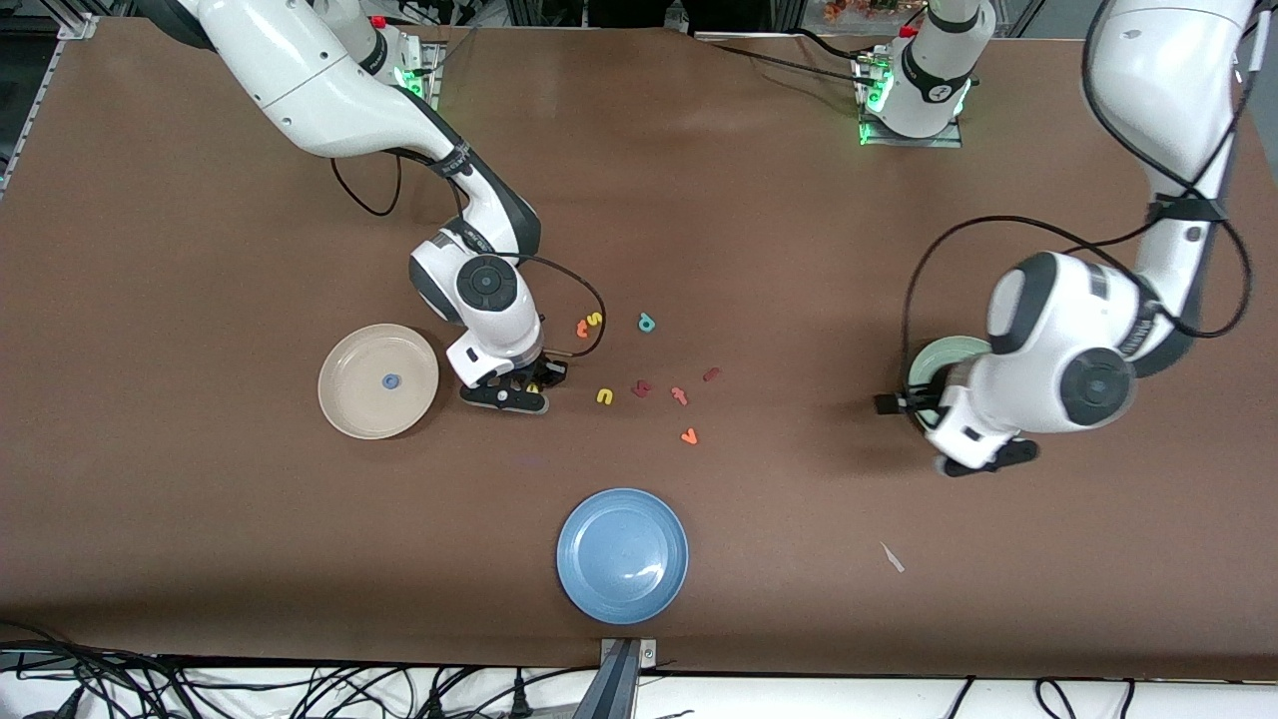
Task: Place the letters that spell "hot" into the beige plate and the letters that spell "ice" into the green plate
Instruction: 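Place the yellow 4 on the beige plate while the left gripper grasps the maroon bar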
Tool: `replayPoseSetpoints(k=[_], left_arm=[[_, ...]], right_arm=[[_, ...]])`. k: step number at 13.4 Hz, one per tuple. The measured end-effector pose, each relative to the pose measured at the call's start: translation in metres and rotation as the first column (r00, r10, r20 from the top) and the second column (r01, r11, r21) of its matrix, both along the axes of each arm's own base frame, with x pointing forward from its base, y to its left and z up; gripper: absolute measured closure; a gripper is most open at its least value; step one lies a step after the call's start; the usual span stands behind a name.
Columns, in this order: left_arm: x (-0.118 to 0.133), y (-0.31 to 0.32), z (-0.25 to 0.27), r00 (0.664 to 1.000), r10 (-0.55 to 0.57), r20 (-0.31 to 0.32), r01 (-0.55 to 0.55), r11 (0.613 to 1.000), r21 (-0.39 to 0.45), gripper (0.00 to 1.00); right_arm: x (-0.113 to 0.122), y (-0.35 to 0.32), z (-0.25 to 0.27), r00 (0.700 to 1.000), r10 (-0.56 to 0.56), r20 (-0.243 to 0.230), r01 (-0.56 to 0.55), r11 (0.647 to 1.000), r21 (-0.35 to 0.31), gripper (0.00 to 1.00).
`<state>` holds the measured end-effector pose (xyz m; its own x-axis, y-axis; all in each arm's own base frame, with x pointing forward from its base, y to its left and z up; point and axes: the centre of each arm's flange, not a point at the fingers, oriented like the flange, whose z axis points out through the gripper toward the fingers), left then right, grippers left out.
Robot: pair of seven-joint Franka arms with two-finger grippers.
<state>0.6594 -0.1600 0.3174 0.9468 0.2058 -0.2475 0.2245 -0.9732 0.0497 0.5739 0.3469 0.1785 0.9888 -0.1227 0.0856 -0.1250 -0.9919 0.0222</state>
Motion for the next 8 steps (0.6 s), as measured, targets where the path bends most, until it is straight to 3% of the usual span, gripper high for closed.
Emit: replayPoseSetpoints(k=[4, 6, 8], left_arm=[[-0.021, -0.12, -0.039, 0.994, 0.033, 0.101, -0.029, 0.998, -0.048, 0.0], [-0.034, -0.159, -0.067, 0.993, 0.018, 0.117, -0.009, 0.997, -0.073, 0.0], [-0.047, -0.181, -0.089, 0.992, -0.044, 0.12, 0.049, 0.998, -0.042, 0.01]], right_arm=[[0.029, -0.049, 0.029, 0.996, 0.092, 0.003, -0.092, 0.995, -0.049, 0.75], [0.041, -0.081, 0.056, 0.989, 0.148, -0.02, -0.149, 0.987, -0.054, 0.75], [0.042, -0.115, 0.078, 0.979, 0.2, -0.049, -0.203, 0.977, -0.063, 0.75]])
